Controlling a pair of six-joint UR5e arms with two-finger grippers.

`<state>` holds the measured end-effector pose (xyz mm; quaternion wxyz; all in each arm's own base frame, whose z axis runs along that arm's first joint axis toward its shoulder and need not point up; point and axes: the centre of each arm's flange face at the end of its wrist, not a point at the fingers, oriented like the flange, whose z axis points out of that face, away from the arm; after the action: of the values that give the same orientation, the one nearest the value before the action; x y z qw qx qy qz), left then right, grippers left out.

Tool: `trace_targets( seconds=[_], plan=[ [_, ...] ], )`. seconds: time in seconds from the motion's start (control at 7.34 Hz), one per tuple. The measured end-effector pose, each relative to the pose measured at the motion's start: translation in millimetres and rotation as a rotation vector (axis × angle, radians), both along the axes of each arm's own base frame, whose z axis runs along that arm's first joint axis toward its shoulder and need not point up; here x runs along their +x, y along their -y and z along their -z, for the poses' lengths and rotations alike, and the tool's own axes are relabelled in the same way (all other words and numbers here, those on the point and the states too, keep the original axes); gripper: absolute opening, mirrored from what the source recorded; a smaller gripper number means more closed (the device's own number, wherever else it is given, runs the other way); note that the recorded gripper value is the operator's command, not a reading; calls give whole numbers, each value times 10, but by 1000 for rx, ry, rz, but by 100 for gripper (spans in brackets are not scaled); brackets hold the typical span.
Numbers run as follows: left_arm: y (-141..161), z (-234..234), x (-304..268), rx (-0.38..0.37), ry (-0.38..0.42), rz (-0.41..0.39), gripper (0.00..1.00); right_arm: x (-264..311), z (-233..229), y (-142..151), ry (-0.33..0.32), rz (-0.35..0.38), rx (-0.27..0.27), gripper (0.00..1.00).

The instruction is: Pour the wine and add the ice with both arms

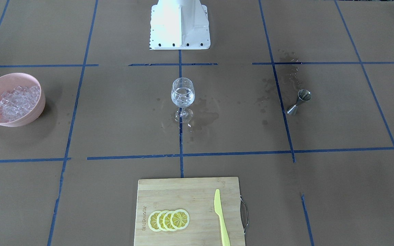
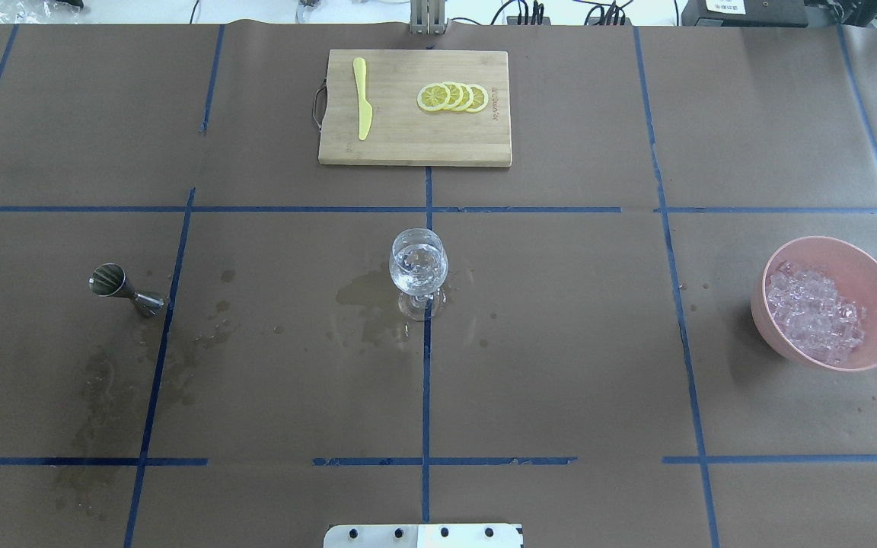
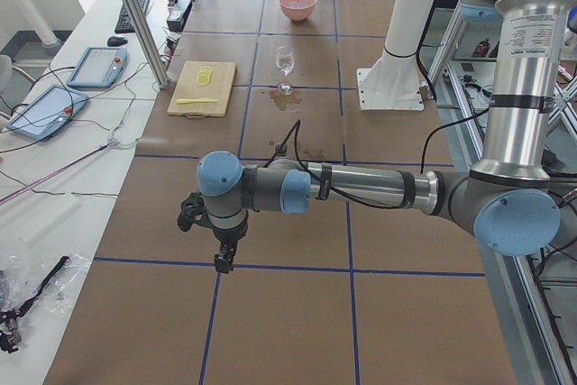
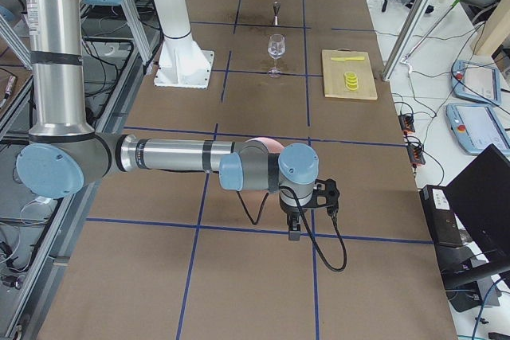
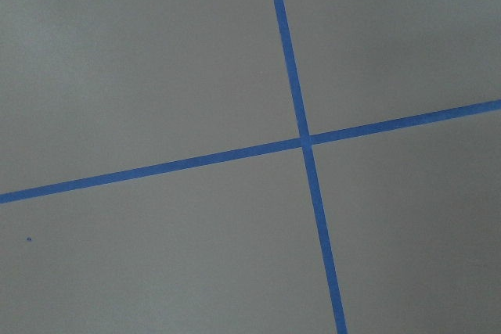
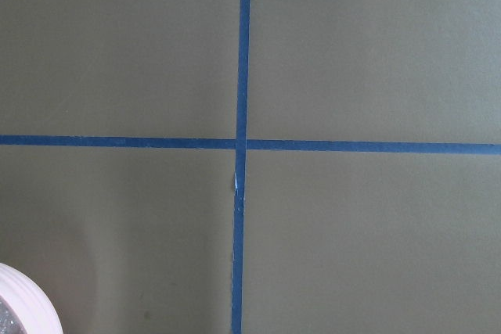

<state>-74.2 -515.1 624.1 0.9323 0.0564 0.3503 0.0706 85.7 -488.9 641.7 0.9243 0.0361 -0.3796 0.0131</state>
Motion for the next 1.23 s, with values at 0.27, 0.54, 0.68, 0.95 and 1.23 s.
trace_targets(
  seconds=[0.27, 0.54, 0.68, 0.95, 1.23],
  plan=[
    [-6, -9, 2, -41, -6, 44, 100, 0, -4, -1, 0, -1, -1, 100],
    [-10, -17, 3, -58, -8, 63, 100, 0, -4, -1, 0, -1, -1, 100],
    [-11, -15, 3, -66, -9, 72, 100, 0, -6, -1, 0, -1, -2, 100],
    [-10, -13, 3, -75, -10, 83, 100, 0, -11, -2, 0, -1, -3, 100],
    [-10, -15, 3, -76, -10, 85, 100, 0, -12, -2, 0, -1, -4, 100]
  ],
)
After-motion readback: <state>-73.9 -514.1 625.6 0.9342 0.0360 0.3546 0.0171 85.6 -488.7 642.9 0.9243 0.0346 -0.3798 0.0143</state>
